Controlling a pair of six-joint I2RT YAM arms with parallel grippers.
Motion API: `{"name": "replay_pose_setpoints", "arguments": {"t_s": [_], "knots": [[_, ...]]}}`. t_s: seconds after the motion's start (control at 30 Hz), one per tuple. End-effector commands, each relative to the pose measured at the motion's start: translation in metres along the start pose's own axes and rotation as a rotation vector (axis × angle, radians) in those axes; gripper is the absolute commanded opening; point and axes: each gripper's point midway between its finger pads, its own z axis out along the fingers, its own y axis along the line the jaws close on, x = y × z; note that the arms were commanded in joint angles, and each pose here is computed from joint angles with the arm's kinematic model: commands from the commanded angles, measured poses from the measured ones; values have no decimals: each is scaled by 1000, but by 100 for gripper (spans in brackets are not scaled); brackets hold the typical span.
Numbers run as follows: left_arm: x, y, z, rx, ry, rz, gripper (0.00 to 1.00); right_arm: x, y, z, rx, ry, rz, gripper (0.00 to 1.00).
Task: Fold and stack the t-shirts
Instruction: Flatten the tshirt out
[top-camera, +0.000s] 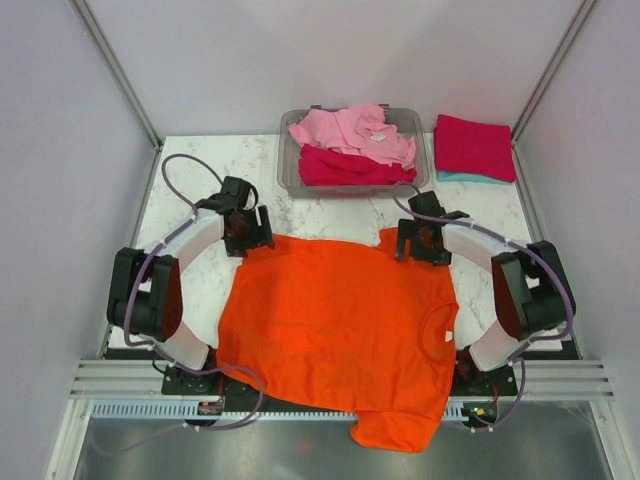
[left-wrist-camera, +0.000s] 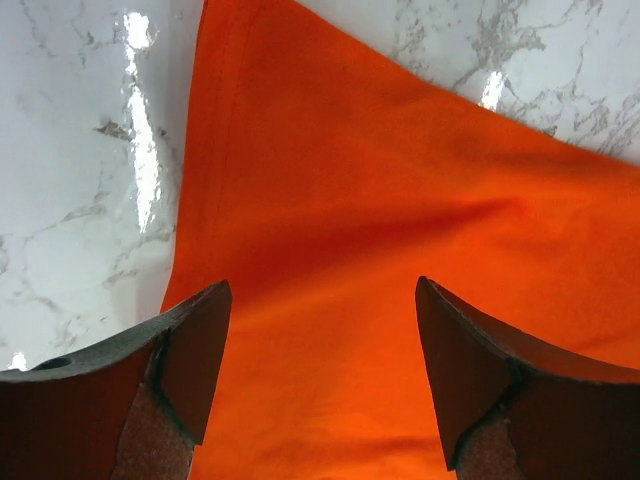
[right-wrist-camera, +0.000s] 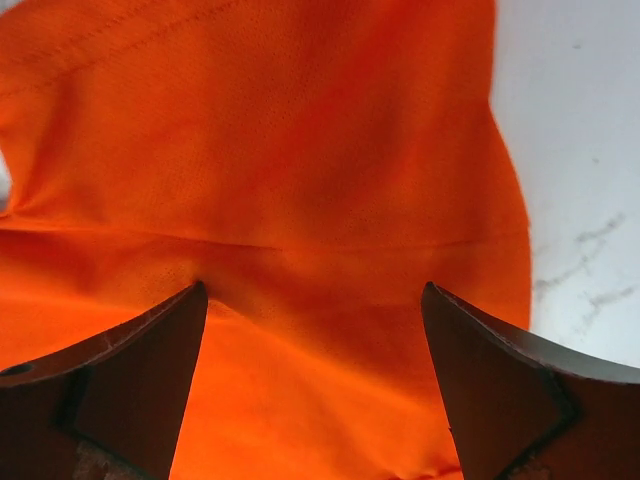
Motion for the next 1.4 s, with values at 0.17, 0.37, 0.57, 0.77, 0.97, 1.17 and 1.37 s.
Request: {"name": "replay_pose_setpoints", "arguments": {"t_s": [0.17,0.37,0.57,0.77,0.97,1.17,1.37], "knots": [[-20,-9,51,15,-14,-135,81,-35,10,50,-1,3,30,95],[-36,2,83,16,21,-223,79,-86,13,83,2,-11,34,94],[-85,-7,73,57,-49,-203,78,-125,9,90,9,-32,28,93],[-88,-13,26,77,-115,-184,78,-124,11,65,-27,-42,28,93],[-50,-4,-51,53,-240,-139,79,-146,-2,-1,-1,-161,14,96],[36,21,-101,35,-243,-205,77,-138,-14,-80,-26,-244,24,98],[109,23,-94,68,-158,-348,69,-80,-8,-137,-207,-309,102,98]]}}
